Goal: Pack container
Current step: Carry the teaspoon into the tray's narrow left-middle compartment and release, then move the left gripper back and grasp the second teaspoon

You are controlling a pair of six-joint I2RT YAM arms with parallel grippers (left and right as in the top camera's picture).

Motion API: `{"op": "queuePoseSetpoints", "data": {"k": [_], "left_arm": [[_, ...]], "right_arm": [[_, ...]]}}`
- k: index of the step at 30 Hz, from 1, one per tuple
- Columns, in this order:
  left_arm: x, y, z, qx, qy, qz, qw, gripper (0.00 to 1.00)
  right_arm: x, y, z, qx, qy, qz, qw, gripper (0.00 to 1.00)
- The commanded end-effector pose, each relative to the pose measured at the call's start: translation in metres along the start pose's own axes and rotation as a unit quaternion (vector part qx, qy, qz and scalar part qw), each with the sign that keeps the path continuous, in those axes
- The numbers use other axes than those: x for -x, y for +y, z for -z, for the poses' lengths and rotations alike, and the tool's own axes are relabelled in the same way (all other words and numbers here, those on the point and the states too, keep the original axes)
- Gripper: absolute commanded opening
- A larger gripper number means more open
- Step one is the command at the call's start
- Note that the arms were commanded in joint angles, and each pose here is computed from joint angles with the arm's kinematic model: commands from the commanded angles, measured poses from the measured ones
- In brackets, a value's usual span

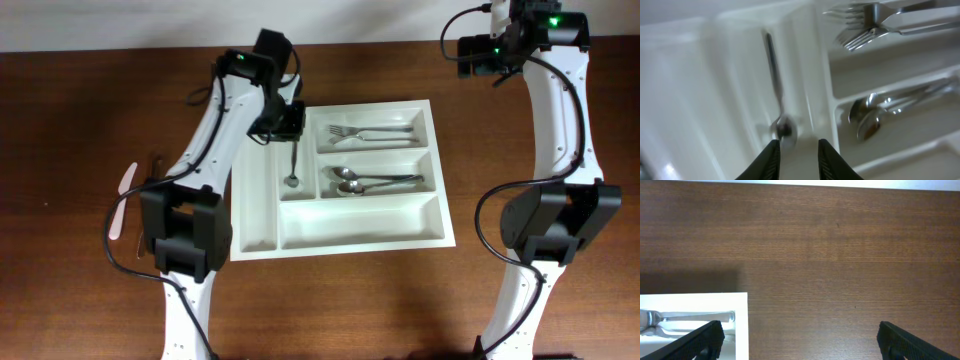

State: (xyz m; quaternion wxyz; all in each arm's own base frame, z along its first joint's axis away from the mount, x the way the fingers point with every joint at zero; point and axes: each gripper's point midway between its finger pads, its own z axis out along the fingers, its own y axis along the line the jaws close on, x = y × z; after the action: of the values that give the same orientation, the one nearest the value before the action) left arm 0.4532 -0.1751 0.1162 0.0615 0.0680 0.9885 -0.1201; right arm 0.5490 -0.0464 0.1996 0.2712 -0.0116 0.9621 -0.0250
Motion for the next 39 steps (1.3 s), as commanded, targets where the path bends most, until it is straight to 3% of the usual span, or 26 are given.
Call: {"op": "queuePoseSetpoints", "data": {"k": [1,7,13,23,32,39], "left_arm": [[0.011,0.03,0.029,0.017,-0.021,0.045,0.999,0.27],[-0.007,0.102,0.046,0.093,0.005,0.139,0.986,0.29],[-0.014,0.146,0.052,0.133,0.007,0.179,0.975,0.39],[-0.028,0.171,0.017,0.14,0.033,0.202,0.969,0.47],[-0.061,0.201,-0.033,0.157,0.074,0.223,0.959,0.47],[-0.068,0.205,-0.055,0.151,0.072,0.225,0.96,0.46]], "right_arm": [[0.01,0.001,0.015,-0.004,-0.02,0.0,1.0,0.99],[0.01,0.001,0.015,-0.004,-0.02,0.0,1.0,0.99],[0.01,0.001,0.015,-0.004,-0.02,0.0,1.0,0.99],[0.01,0.001,0.015,-0.004,-0.02,0.0,1.0,0.99],[0.01,0.001,0.015,-0.004,-0.019,0.0,1.0,0.99],[0.01,0.001,0.015,-0.004,-0.02,0.0,1.0,0.99]]}}
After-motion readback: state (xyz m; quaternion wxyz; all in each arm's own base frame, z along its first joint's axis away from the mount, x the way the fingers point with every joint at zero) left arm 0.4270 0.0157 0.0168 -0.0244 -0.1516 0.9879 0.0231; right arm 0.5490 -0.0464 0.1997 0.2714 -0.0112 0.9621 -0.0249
